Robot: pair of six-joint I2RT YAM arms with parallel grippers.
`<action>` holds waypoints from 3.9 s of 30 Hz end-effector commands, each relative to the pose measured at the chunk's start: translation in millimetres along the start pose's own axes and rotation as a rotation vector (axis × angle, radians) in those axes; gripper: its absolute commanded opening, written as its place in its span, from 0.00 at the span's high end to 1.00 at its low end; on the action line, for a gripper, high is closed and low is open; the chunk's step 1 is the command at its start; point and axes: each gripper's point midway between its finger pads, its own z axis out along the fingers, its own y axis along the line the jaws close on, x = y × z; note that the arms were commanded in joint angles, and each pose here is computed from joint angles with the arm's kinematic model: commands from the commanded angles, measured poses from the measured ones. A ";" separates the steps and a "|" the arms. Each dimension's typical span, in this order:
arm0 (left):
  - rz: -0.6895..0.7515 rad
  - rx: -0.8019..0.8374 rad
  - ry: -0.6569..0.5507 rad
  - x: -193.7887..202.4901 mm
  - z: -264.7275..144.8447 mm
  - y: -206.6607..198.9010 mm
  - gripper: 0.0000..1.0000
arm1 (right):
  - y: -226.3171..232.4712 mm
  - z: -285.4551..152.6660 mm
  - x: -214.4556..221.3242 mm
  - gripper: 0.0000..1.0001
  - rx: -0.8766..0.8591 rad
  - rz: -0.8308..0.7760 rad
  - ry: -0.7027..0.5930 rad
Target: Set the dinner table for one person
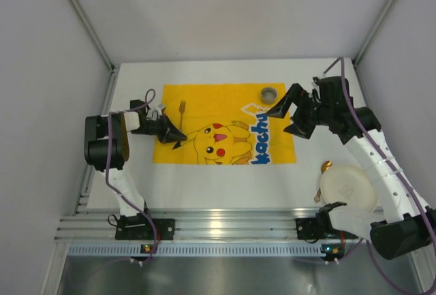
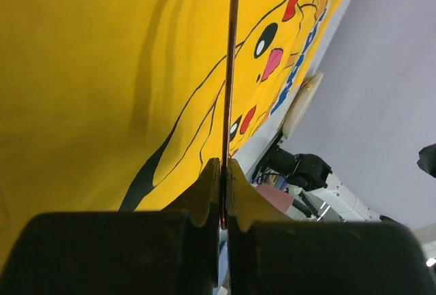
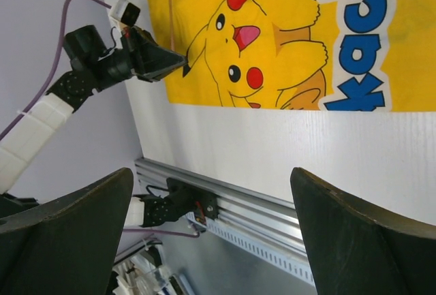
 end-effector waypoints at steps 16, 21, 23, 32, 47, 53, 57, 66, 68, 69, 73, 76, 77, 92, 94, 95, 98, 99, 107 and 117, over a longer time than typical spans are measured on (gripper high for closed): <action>-0.042 -0.305 0.014 11.2 -23.3 32.2 0.52 | -54.2 -18.3 -7.2 0.00 0.159 -0.084 -0.042; -0.012 -0.353 -0.030 8.1 -37.0 22.7 0.24 | -100.5 -16.4 -15.7 0.00 0.354 -0.131 -0.038; 0.005 -0.407 -0.048 6.5 -45.0 23.4 0.07 | -129.8 -16.9 -22.2 0.00 0.440 -0.085 -0.064; 0.124 -0.482 -0.221 -13.0 -85.1 -18.0 0.02 | -227.0 -4.6 -33.7 0.00 0.644 0.038 -0.050; 0.193 -0.417 -0.314 6.8 -102.6 -50.6 0.02 | -329.8 4.4 -40.1 0.00 0.919 0.023 0.041; 0.197 -0.420 -0.319 5.5 -103.7 -51.7 0.03 | -337.4 21.5 -28.7 0.03 0.881 0.061 0.067; 0.198 -0.428 -0.324 2.8 -104.4 -51.4 0.03 | -341.7 24.9 -15.4 0.08 0.887 0.112 0.095; 0.200 -0.434 -0.328 1.0 -104.9 -49.9 0.03 | -341.5 33.2 -8.5 0.52 0.871 0.135 0.111; 0.200 -0.433 -0.325 1.3 -104.4 -49.2 0.03 | -342.3 34.8 -8.1 0.68 0.874 0.136 0.117; 0.203 -0.430 -0.325 1.6 -104.0 -50.3 0.03 | -341.8 34.7 -9.0 0.72 0.873 0.135 0.114; 0.206 -0.432 -0.321 2.5 -103.5 -48.7 0.04 | -340.2 37.4 -11.7 0.91 0.867 0.125 0.113; 0.208 -0.431 -0.320 3.9 -104.2 -48.5 0.03 | -336.1 39.6 -15.7 1.00 0.852 0.125 0.106; 0.211 -0.431 -0.321 4.0 -104.5 -48.8 0.04 | -334.2 40.5 -16.6 1.00 0.845 0.127 0.104; 0.220 -0.407 -0.320 7.2 -103.2 -52.9 0.04 | -225.5 76.3 -63.9 1.00 0.503 0.055 -0.011; 0.221 -0.404 -0.320 8.3 -103.5 -53.9 0.04 | -211.5 82.8 -67.1 1.00 0.483 0.037 -0.020; 0.221 -0.402 -0.321 9.0 -103.9 -53.7 0.04 | -203.9 90.8 -62.0 1.00 0.477 0.025 -0.005; 0.220 -0.405 -0.320 11.0 -103.8 -52.0 0.04 | -199.5 104.0 -59.9 1.00 0.500 0.006 0.010; 0.222 -0.404 -0.319 12.1 -103.9 -52.7 0.04 | -202.0 107.4 -58.8 1.00 0.512 0.006 0.016; 0.226 -0.398 -0.316 20.7 -105.0 -53.2 0.04 | -212.8 150.6 -46.0 0.98 0.524 0.102 0.072; 0.233 -0.397 -0.317 27.5 -107.0 -53.7 0.04 | -198.2 149.6 -58.9 0.05 0.501 0.091 0.042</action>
